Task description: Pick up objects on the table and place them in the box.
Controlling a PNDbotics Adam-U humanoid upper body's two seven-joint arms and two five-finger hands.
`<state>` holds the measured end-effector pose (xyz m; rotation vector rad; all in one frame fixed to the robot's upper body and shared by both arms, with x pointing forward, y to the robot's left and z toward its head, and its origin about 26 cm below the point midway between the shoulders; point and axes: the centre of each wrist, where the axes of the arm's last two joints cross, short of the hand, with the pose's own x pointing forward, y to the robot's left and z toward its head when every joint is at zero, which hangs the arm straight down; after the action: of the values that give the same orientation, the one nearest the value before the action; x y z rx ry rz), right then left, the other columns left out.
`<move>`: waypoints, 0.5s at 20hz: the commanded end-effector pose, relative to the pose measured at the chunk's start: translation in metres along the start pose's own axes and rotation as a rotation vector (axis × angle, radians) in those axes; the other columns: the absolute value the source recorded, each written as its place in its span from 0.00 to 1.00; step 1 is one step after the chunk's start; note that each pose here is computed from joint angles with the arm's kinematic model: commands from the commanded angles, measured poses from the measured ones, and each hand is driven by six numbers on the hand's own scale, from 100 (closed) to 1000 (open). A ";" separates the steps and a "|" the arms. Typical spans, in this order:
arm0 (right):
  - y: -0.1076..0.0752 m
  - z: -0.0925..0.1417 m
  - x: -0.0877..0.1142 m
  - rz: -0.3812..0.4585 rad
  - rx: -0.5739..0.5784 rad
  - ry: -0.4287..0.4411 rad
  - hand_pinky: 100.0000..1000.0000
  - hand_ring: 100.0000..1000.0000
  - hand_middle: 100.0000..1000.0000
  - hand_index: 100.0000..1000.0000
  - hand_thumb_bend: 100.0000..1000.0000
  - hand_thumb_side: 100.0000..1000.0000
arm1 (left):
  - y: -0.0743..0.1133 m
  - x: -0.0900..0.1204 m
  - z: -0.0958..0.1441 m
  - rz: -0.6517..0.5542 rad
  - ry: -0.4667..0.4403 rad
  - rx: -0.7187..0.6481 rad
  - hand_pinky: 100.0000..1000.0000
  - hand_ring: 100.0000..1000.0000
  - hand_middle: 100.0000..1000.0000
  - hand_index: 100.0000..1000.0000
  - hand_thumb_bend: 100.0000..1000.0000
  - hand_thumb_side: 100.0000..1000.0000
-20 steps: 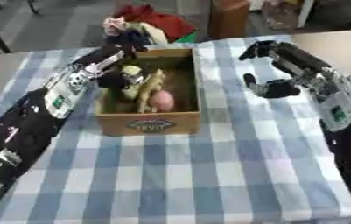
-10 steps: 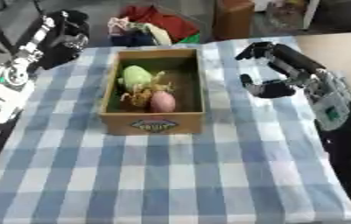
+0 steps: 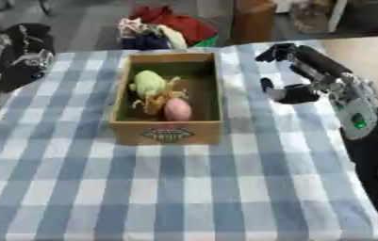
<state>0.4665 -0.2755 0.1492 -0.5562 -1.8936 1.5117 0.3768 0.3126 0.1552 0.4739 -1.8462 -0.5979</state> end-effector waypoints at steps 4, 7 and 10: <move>-0.020 0.004 -0.004 0.043 -0.029 0.007 0.77 0.77 0.73 0.83 0.00 0.11 | 0.017 -0.011 0.007 -0.046 0.040 0.033 0.79 0.64 0.63 0.79 0.00 0.32; -0.019 0.004 -0.004 0.041 -0.030 0.009 0.77 0.77 0.73 0.83 0.00 0.11 | 0.014 -0.019 0.011 -0.053 0.068 0.019 0.79 0.64 0.63 0.80 0.00 0.32; -0.019 0.004 -0.004 0.042 -0.029 0.007 0.77 0.77 0.73 0.83 0.00 0.11 | 0.011 -0.024 0.013 -0.056 0.084 0.006 0.79 0.64 0.62 0.80 0.00 0.32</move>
<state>0.4662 -0.2783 0.1496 -0.5662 -1.8951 1.5053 0.3719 0.3278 0.1285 0.5024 -1.7501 -0.5872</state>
